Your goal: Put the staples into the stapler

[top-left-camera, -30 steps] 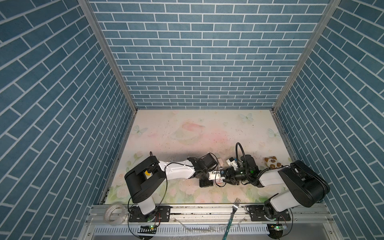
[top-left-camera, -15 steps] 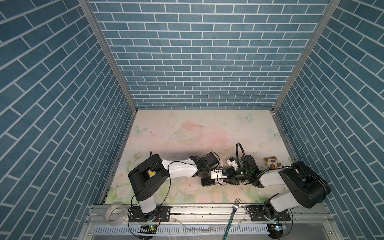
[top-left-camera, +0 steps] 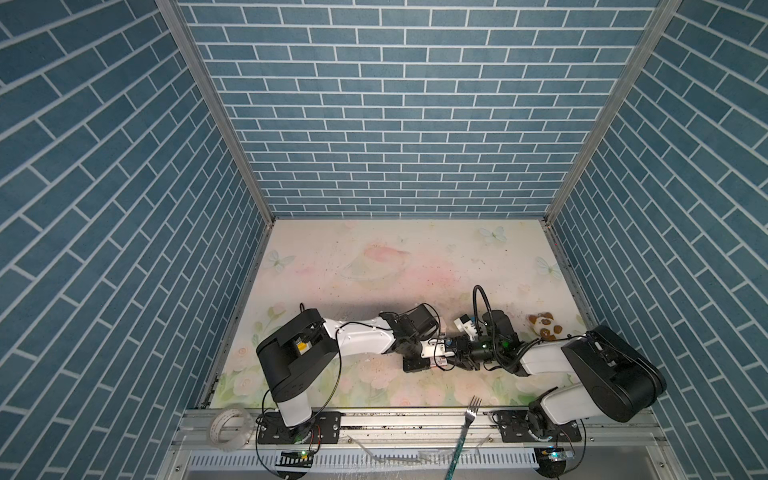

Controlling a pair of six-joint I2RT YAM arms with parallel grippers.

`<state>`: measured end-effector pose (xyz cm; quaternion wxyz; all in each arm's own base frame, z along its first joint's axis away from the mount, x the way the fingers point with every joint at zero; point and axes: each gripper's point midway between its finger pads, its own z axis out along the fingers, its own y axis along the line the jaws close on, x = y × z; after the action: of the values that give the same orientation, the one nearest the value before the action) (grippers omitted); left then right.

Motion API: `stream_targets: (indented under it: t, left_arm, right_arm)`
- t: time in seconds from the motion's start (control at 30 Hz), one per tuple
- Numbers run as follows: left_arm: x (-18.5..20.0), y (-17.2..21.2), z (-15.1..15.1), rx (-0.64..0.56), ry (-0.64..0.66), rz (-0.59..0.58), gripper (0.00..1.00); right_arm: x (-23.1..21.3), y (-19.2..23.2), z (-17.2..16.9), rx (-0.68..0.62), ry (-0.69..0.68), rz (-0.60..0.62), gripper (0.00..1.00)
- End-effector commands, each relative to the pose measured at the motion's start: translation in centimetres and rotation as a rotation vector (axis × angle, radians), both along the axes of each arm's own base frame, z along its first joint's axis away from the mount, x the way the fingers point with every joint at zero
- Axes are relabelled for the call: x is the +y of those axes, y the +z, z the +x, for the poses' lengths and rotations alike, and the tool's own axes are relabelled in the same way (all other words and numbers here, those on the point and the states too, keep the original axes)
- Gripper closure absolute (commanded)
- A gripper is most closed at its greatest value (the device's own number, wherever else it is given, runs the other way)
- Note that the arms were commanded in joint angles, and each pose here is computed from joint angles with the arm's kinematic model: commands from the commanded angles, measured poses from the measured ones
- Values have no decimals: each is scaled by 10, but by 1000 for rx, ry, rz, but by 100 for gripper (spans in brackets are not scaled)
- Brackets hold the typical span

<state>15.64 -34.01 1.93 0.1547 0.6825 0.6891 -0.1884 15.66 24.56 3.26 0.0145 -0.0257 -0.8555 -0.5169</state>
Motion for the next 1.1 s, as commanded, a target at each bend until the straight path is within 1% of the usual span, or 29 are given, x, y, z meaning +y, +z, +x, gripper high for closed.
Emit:
stream_targets:
  t: [0.0,0.3,0.43,0.57,0.67,0.7,0.77,0.83,0.9,1.07]
  left_arm:
    - [17,-13,-12,41,-9,67,65]
    - [16,-13,-13,43,-12,71,67]
    - [18,-14,-14,40,-19,77,67]
    - [22,-16,-14,36,-24,90,67]
    - [25,-17,-15,28,-27,95,67]
    - [25,-17,-15,27,-25,95,67]
    - [27,-18,-16,30,-25,98,67]
    - [27,-18,-16,28,-25,99,67]
    - [27,-17,-16,28,-25,99,67]
    - [26,-17,-15,30,-26,99,67]
  right_arm:
    - [-24,-36,-16,78,-48,-161,55]
    - [-25,-35,-17,77,-47,-162,59]
    - [-28,-36,-18,74,-54,-168,64]
    - [-29,-36,-17,71,-58,-171,67]
    - [-31,-37,-18,71,-57,-172,70]
    - [-31,-36,-17,67,-57,-171,73]
    - [-32,-37,-17,68,-56,-175,74]
    - [-33,-37,-17,69,-55,-176,78]
    - [-33,-37,-17,69,-56,-176,79]
    - [-33,-38,-18,75,-48,-171,85]
